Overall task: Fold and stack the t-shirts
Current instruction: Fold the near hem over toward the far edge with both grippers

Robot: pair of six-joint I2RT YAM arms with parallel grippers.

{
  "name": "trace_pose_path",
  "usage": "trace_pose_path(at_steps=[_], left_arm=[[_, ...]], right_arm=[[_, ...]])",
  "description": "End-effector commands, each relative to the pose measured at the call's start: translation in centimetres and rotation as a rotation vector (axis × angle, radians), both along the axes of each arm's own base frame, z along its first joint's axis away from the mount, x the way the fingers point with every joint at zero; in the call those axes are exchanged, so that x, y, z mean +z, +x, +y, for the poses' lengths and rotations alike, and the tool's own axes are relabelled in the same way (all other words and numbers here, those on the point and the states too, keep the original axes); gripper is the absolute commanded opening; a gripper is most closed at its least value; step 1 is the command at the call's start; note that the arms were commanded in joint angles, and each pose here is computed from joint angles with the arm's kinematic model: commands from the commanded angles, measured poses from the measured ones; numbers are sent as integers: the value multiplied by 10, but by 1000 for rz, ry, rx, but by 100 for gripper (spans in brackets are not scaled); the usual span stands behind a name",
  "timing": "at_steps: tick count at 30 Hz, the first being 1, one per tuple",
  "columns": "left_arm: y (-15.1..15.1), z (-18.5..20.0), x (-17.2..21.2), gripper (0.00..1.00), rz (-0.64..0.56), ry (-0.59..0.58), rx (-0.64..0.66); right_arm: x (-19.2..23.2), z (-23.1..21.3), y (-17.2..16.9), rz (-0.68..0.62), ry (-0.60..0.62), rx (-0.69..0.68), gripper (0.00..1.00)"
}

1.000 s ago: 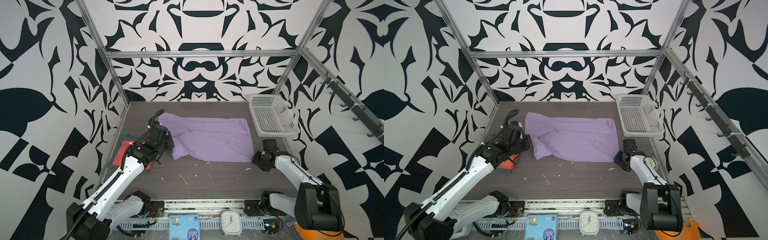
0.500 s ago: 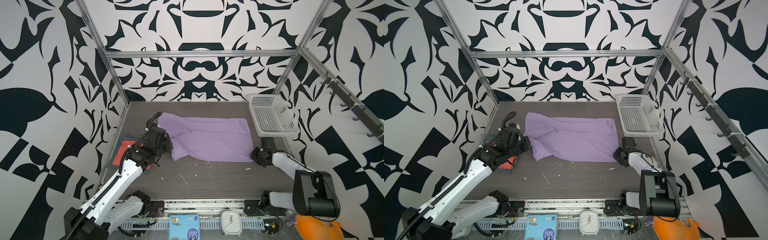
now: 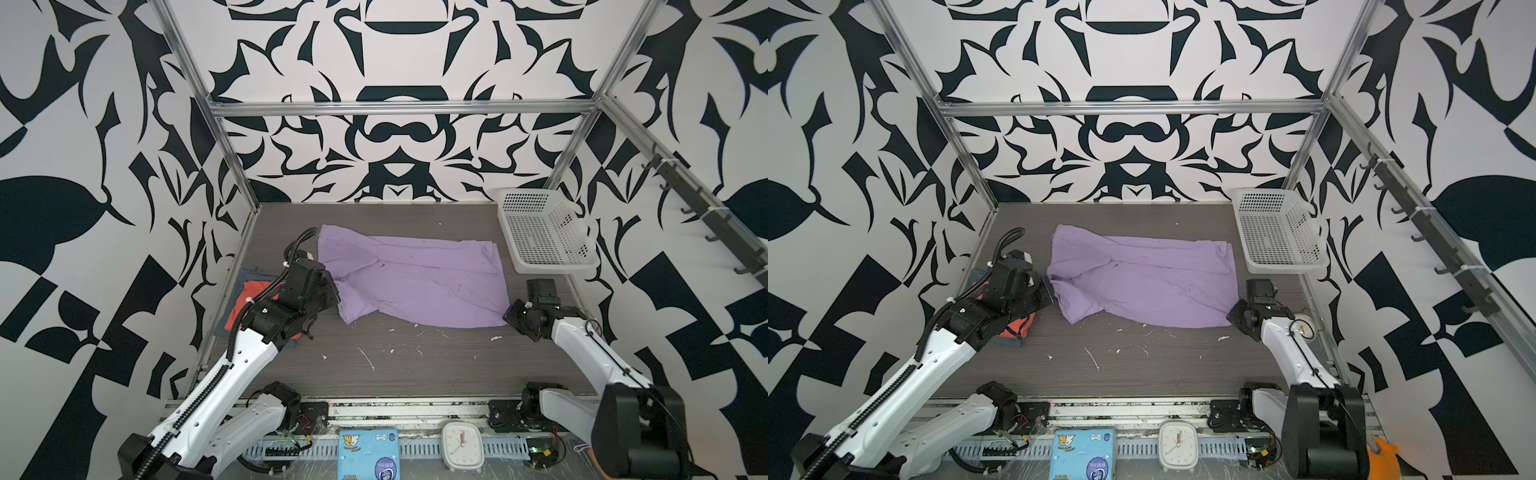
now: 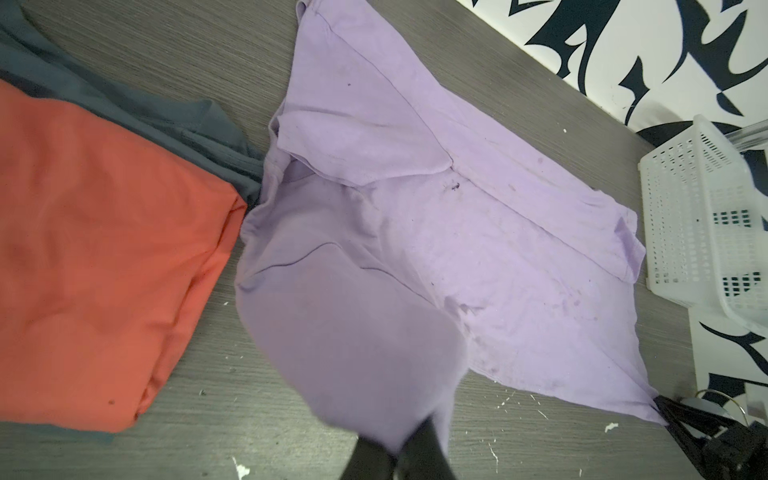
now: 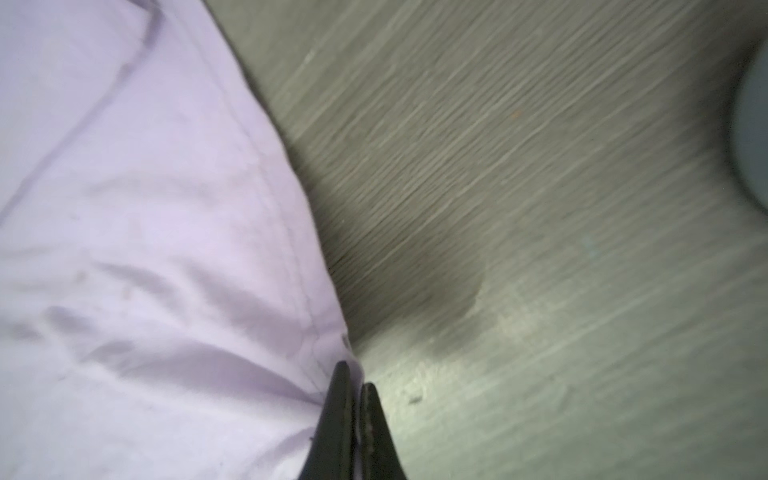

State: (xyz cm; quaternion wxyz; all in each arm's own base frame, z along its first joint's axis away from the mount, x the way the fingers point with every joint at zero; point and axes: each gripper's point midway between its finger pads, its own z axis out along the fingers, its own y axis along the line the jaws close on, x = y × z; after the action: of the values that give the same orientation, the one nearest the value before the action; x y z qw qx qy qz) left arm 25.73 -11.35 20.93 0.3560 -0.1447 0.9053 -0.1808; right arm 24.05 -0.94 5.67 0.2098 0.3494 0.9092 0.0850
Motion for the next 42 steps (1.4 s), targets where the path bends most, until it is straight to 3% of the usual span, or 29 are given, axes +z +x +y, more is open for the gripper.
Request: trace_pose_path(at_steps=[1, 10, 17, 30, 42], left_arm=[[7, 2, 22, 0, -58, 7, 8], [58, -8, 35, 0, -135, 85, -44], [112, -3, 22, 0, -157, 43, -22], [185, 9, -3, 0, -129, -26, -8], [235, -3, -46, 0, -64, -63, -39]], right_arm=[[31, -3, 9, -51, -30, 12, 0], [60, 1, 71, -170, 2, 36, 0], [55, -2, 118, -165, -11, 48, 0], [36, -14, 152, -114, -71, 45, 0], [17, -17, 176, -75, -85, 37, 0]])
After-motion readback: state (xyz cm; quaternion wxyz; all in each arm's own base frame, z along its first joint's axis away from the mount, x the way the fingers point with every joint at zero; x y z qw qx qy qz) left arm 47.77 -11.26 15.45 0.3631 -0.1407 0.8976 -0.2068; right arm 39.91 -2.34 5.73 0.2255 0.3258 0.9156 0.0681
